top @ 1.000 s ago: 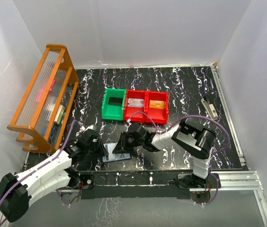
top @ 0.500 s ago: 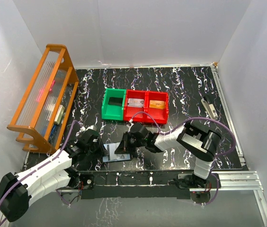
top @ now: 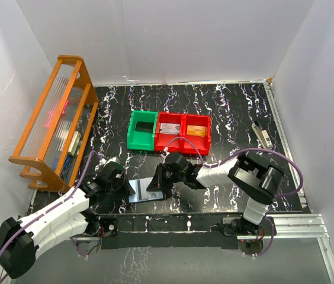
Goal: Take the credit cards out of the card holder
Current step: Remove the credit card from the card holder.
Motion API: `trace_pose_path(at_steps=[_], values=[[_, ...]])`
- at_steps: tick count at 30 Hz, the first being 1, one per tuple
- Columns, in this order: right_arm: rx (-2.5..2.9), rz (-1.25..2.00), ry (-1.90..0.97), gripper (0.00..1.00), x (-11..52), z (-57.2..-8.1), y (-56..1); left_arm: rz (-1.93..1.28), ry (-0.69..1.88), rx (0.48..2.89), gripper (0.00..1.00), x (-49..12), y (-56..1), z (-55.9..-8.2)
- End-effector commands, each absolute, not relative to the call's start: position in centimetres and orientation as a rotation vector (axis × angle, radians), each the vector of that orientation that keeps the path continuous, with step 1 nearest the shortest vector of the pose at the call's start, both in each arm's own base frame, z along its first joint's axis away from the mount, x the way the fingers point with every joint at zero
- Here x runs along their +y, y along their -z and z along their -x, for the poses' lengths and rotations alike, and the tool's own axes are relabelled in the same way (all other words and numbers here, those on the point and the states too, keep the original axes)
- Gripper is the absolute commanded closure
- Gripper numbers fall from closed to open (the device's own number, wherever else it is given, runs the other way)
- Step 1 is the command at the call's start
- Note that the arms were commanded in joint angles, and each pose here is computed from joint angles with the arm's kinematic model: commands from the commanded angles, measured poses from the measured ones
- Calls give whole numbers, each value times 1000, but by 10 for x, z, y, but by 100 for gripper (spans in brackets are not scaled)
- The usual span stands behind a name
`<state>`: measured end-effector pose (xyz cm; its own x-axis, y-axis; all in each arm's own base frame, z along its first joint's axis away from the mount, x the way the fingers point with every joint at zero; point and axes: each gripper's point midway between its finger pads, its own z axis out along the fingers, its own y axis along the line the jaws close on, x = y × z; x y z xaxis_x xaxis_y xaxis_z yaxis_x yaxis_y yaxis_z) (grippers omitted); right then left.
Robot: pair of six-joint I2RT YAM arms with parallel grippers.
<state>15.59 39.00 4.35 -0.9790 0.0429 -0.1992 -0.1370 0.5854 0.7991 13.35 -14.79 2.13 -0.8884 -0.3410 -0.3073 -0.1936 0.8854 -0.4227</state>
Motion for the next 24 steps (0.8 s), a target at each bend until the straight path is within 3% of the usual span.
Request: trace_pose_path(at_steps=[1,11,15,24], values=[[2589,128,-1361,100,396,-161,-51,368,562,2622,72,-150,-44,-142],[2594,52,-1401,100,398,-161,-41,161,978,2517,64,-209,-74,-151],[2584,37,-1383,100,395,-163,-42,329,779,2661,72,-187,-37,-143],[2551,54,-1436,100,399,-162,-50,379,583,2678,73,-153,-22,-133]])
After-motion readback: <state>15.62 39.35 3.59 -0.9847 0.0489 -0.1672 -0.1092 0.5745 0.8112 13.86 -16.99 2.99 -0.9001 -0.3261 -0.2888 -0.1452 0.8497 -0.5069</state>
